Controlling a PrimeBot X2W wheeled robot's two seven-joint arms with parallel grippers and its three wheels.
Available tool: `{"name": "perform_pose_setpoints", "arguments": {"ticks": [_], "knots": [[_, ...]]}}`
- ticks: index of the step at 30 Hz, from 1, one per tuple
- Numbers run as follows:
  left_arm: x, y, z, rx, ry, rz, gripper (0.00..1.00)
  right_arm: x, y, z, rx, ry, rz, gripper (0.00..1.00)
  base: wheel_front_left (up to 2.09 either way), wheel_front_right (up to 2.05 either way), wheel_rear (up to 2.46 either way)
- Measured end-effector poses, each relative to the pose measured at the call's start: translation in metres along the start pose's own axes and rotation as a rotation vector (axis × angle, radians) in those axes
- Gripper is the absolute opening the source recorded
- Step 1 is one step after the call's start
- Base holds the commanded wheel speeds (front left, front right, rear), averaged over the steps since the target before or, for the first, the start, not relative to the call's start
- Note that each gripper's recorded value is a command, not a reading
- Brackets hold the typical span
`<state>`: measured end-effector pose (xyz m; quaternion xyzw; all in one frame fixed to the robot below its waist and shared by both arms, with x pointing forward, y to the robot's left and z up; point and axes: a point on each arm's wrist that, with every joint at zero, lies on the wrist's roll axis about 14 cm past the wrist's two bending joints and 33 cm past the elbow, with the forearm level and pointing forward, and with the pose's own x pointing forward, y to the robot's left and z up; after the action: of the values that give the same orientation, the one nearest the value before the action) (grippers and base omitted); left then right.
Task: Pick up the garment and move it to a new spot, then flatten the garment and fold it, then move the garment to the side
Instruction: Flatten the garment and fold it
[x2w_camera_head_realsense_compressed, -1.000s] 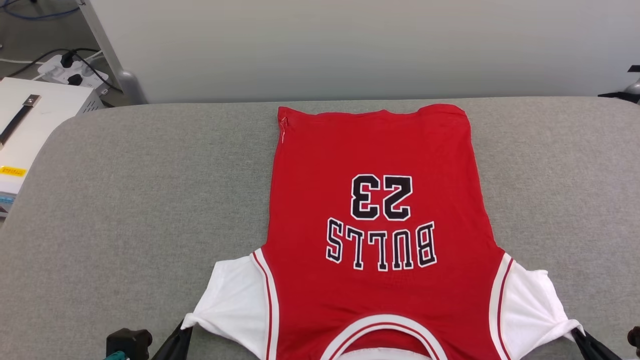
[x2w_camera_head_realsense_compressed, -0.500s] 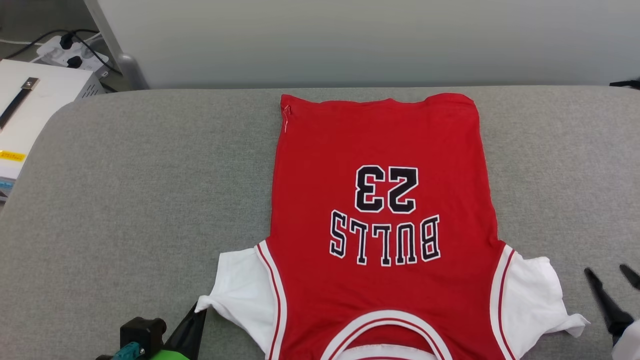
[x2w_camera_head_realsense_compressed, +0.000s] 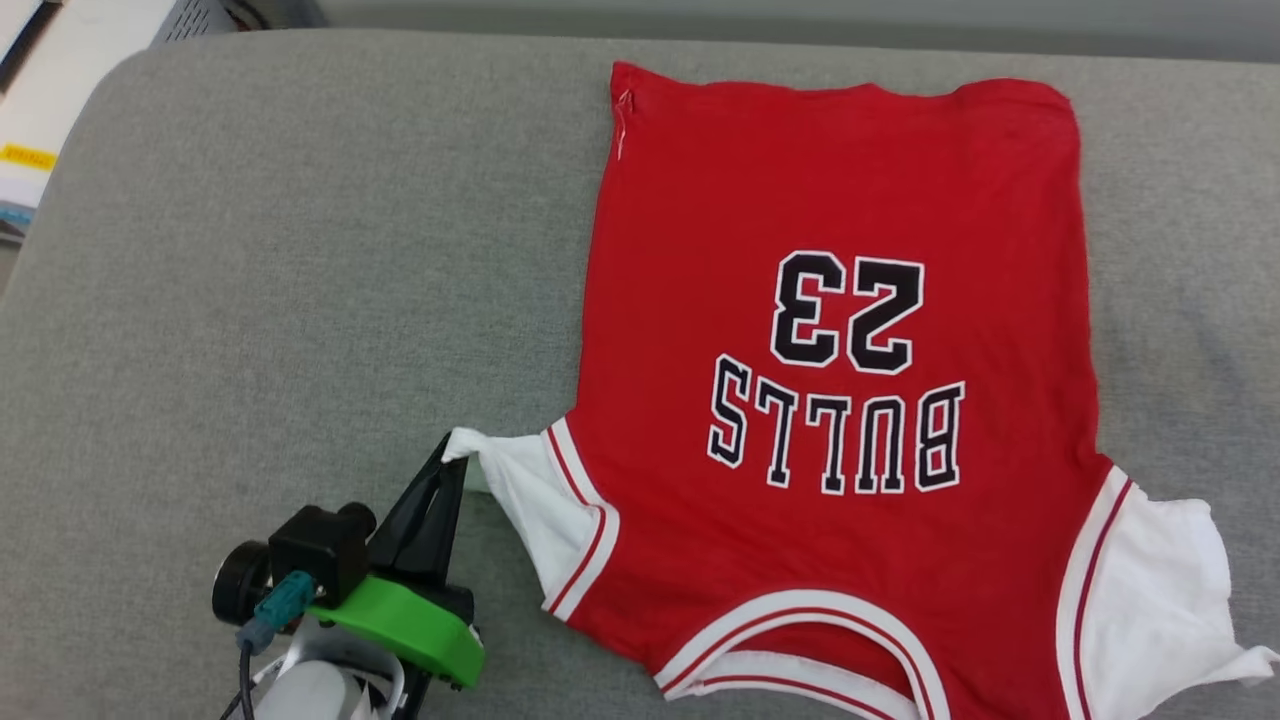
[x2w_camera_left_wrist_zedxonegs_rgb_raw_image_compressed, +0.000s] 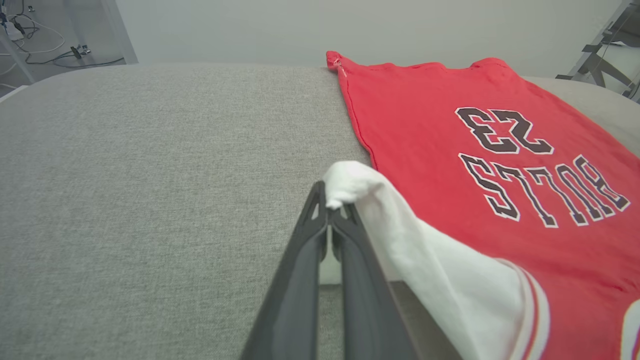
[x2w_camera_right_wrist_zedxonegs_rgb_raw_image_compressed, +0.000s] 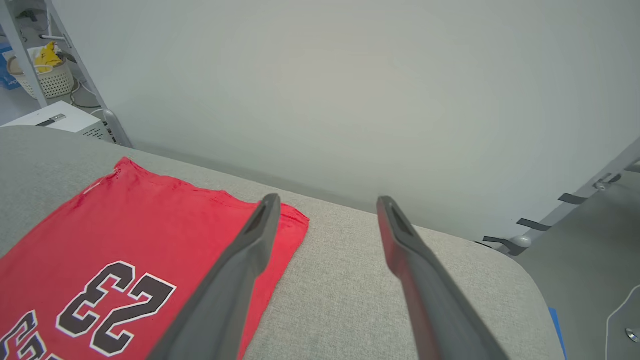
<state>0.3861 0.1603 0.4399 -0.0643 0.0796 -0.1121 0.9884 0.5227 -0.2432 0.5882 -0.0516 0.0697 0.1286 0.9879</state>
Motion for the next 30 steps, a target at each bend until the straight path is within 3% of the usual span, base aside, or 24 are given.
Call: {"name": "perform_pose_setpoints", "arguments": {"ticks": [3,9,13,25,30], "knots": [[0.007,0.0,-0.002,-0.002,-0.001,-0.001,0.0,0.035,0.005,-0.005,0.012,0.116,0.037,1.0,0.0,0.0,0.0],[0.021,-0.001,-0.009,-0.004,0.006,-0.007,0.0,0.087,0.008,-0.063,0.05,0.491,0.064,1.0,0.0,0.0,0.0],[0.03,0.0,-0.014,-0.012,0.008,-0.004,0.0,0.114,0.01,-0.095,0.066,0.65,0.057,1.0,0.0,0.0,0.0],[0.04,0.016,-0.041,-0.006,0.072,0.044,0.0,0.163,0.041,-0.207,0.093,0.925,0.071,1.0,0.0,0.0,0.0],[0.04,0.021,-0.049,-0.012,0.091,0.064,0.0,0.176,0.047,-0.221,0.122,0.938,0.079,1.0,0.0,0.0,0.0]]}}
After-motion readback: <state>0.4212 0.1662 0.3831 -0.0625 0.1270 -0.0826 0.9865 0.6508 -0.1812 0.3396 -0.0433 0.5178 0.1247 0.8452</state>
